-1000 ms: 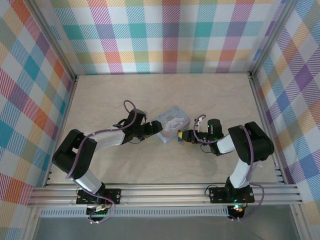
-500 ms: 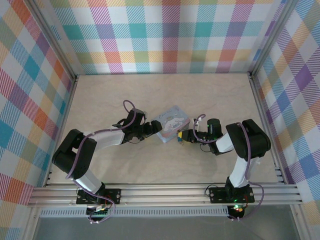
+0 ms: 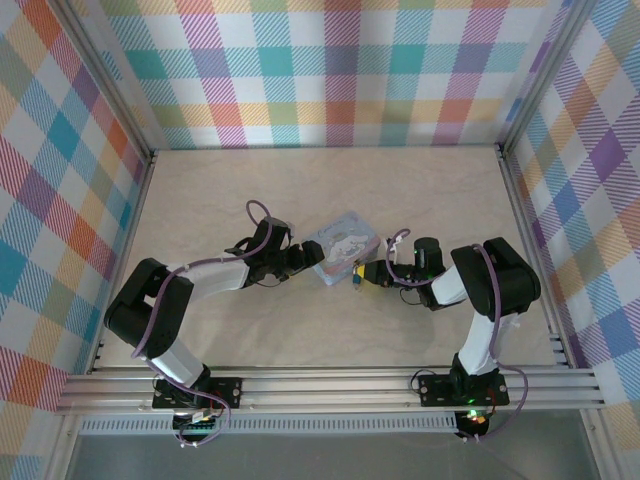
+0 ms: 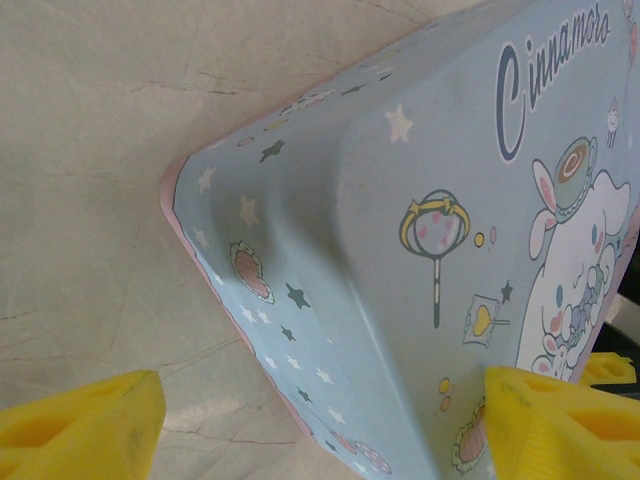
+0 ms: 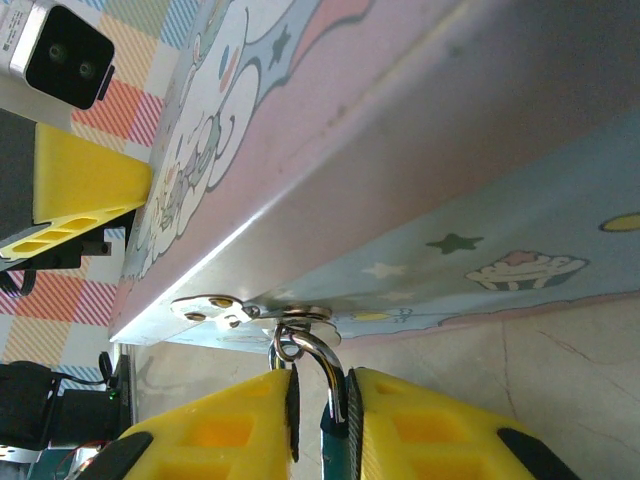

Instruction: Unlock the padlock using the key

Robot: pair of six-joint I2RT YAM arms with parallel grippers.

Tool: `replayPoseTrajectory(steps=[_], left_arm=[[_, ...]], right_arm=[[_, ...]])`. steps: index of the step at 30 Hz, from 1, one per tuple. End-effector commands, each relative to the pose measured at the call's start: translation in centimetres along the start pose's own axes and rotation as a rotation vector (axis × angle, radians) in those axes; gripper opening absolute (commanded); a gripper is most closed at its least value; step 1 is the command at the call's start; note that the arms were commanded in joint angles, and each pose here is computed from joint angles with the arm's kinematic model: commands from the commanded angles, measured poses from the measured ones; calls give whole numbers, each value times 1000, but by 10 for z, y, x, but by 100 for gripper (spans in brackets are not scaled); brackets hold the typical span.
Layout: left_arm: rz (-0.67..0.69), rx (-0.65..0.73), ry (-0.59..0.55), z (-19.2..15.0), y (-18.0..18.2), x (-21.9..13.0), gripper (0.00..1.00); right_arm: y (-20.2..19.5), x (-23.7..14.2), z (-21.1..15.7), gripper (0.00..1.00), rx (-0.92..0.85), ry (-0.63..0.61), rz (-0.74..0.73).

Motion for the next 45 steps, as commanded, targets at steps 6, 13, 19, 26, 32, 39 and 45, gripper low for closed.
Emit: replayPoseTrajectory(steps=[6, 13, 19, 26, 32, 39, 45], left_arm=[[308, -68, 24, -10, 71, 1, 81], [309, -68, 24, -11, 71, 0, 80], [312, -68, 24, -11, 72, 0, 81], [311, -69, 20, -12, 73, -2, 81], [308, -72, 16, -14, 75, -5, 81], [286, -74, 31, -17, 74, -5, 81], [284, -74, 35, -19, 76, -5, 82]], right_arm=[[4, 5, -3, 22, -4, 26, 40], [4, 10, -3, 19, -4, 37, 33], [3, 7, -2, 12, 2, 17, 4], [3, 3, 2, 1, 22, -26, -43], [1, -1, 5, 0, 78, -86, -77], [0, 0, 11, 0, 141, -130, -87], [-2, -3, 15, 0, 171, -161, -116]])
Point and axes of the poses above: each hand's point on the last joint's axis, 136 mm out from that joint toward the fingers, its own x axis out along the fingers, its own y axis along the line the jaws close on, z = x × y, the point moved 6 cm from there along -x, back along the fingers, and after that the axes turned 13 degrees about -x, right-handed, at the moved point
